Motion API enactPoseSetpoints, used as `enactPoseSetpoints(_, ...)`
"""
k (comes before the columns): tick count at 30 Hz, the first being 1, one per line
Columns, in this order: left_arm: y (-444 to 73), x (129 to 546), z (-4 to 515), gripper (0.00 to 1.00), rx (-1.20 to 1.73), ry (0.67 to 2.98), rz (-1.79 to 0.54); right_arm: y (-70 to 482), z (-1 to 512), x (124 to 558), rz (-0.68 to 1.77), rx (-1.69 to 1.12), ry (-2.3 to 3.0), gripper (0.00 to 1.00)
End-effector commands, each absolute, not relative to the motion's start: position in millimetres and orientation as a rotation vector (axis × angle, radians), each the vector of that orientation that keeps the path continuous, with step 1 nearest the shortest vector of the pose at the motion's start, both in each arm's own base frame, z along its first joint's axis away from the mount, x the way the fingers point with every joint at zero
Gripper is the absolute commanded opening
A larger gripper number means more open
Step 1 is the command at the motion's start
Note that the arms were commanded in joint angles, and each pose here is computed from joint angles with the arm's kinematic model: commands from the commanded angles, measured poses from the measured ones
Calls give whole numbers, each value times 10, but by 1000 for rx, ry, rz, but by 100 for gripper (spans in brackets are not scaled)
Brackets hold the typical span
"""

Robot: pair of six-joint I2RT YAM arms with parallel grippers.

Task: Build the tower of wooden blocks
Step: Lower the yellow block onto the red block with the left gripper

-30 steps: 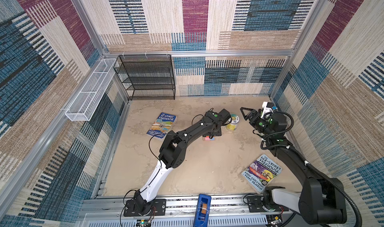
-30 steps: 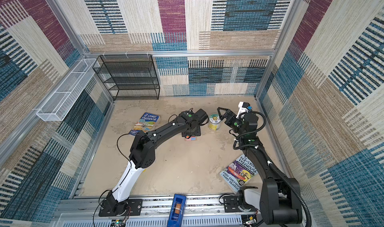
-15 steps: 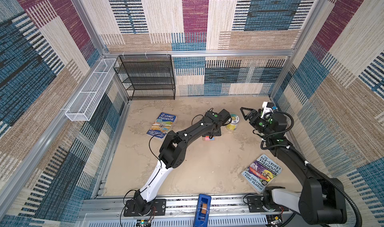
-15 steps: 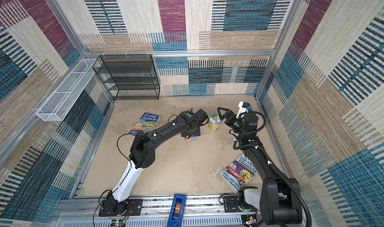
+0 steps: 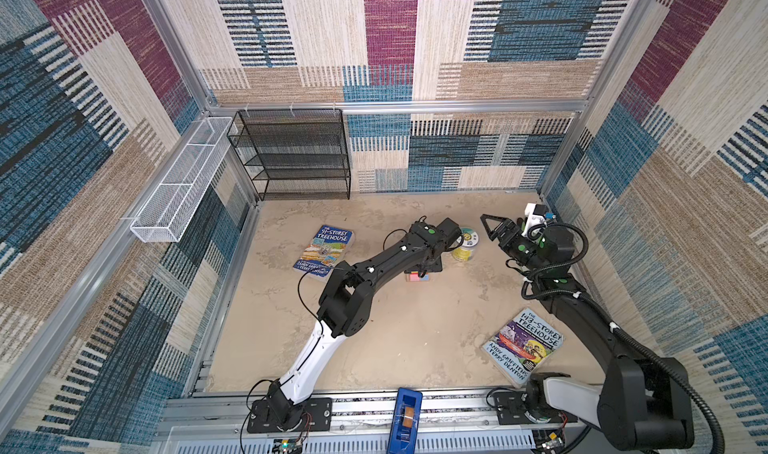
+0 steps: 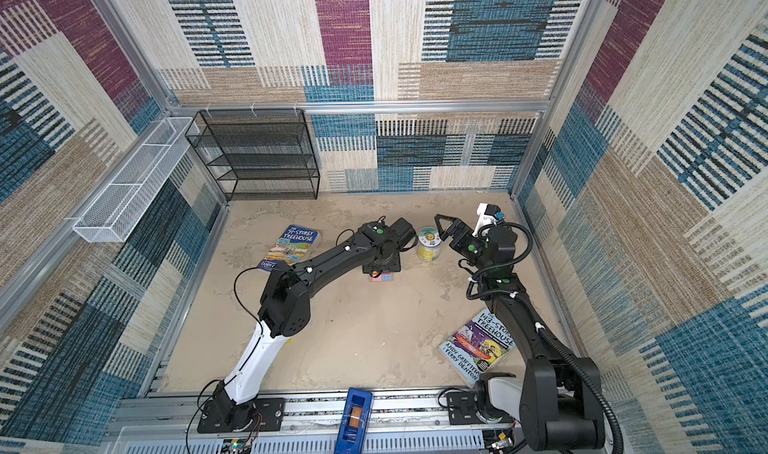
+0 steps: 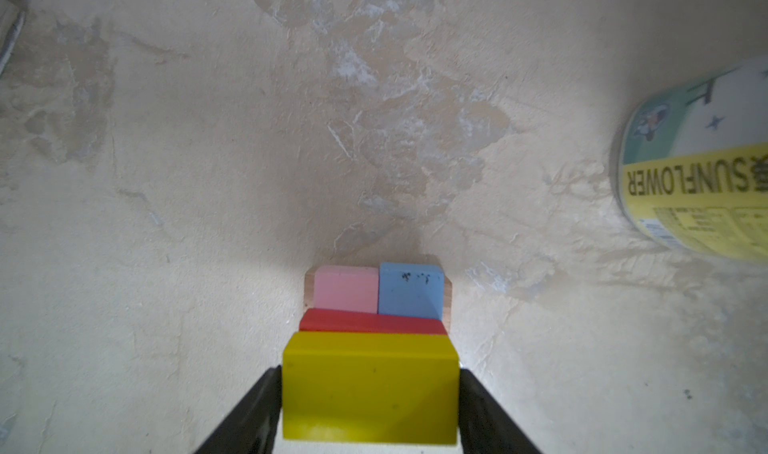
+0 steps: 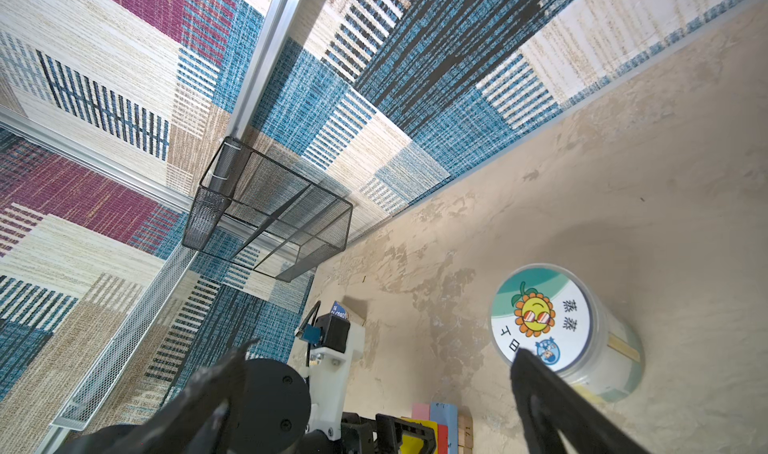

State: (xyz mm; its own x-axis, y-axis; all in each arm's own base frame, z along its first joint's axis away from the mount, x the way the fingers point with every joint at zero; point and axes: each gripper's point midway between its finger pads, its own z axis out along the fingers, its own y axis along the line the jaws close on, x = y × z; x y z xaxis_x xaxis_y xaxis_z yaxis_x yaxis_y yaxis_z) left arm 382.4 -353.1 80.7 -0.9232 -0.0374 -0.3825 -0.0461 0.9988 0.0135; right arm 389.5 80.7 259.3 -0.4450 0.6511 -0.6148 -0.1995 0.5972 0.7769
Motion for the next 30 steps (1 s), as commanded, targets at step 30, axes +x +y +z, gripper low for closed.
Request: enactPoseSetpoints(30, -3550, 3864, 835, 71, -5, 2731, 44, 813, 2670, 3893, 1029, 361, 1755, 100)
